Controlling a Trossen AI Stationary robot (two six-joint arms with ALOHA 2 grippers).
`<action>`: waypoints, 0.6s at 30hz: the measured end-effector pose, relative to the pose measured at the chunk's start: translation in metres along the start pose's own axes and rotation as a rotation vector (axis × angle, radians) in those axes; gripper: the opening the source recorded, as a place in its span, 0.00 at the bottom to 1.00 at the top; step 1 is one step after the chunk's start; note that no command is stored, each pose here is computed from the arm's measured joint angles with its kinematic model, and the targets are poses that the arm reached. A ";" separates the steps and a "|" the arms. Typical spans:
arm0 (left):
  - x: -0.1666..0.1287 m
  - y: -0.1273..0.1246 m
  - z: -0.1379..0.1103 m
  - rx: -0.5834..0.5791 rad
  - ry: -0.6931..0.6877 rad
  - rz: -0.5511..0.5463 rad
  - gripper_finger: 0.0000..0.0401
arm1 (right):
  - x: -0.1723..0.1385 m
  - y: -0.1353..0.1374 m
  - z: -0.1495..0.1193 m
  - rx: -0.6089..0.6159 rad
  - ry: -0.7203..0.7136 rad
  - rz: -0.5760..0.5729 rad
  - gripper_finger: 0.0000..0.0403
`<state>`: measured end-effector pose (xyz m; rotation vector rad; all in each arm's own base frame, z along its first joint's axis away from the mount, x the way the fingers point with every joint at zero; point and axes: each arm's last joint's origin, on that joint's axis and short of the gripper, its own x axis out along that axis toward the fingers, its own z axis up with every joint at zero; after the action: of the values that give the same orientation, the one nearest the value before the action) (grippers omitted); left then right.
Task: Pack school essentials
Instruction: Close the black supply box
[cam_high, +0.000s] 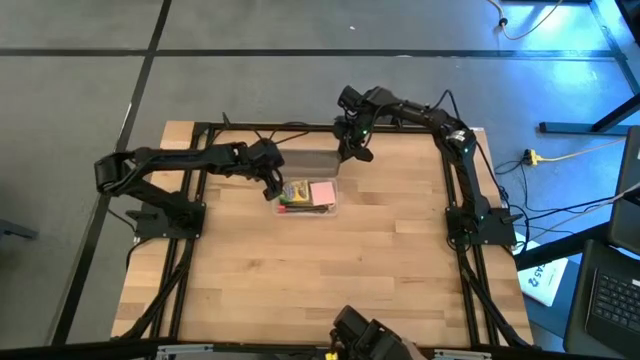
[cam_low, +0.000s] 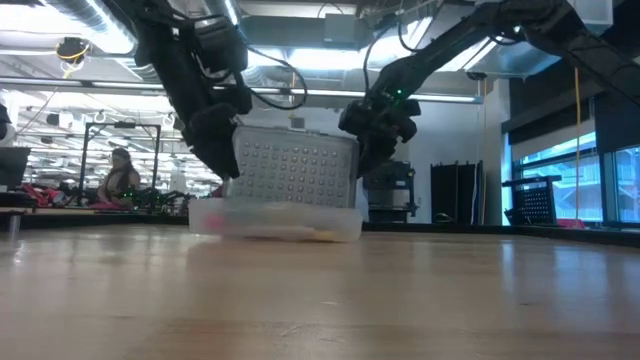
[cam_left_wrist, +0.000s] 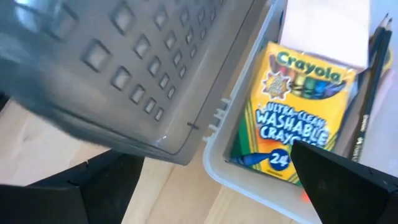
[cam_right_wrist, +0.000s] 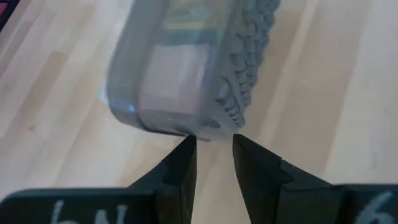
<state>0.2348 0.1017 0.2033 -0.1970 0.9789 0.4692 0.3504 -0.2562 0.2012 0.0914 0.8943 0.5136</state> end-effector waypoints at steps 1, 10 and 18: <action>-0.001 0.000 0.000 0.000 0.000 0.000 0.99 | 0.002 0.001 0.001 -0.004 0.003 0.005 0.26; -0.002 0.000 -0.005 0.006 0.048 -0.009 0.99 | 0.018 0.014 0.014 -0.042 0.015 0.042 0.26; -0.003 -0.006 -0.012 0.032 0.119 -0.023 0.99 | 0.033 0.028 0.025 -0.064 0.043 0.088 0.26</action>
<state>0.2271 0.0910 0.1989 -0.2089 1.0992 0.4237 0.3754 -0.2134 0.2009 0.0615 0.9177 0.6279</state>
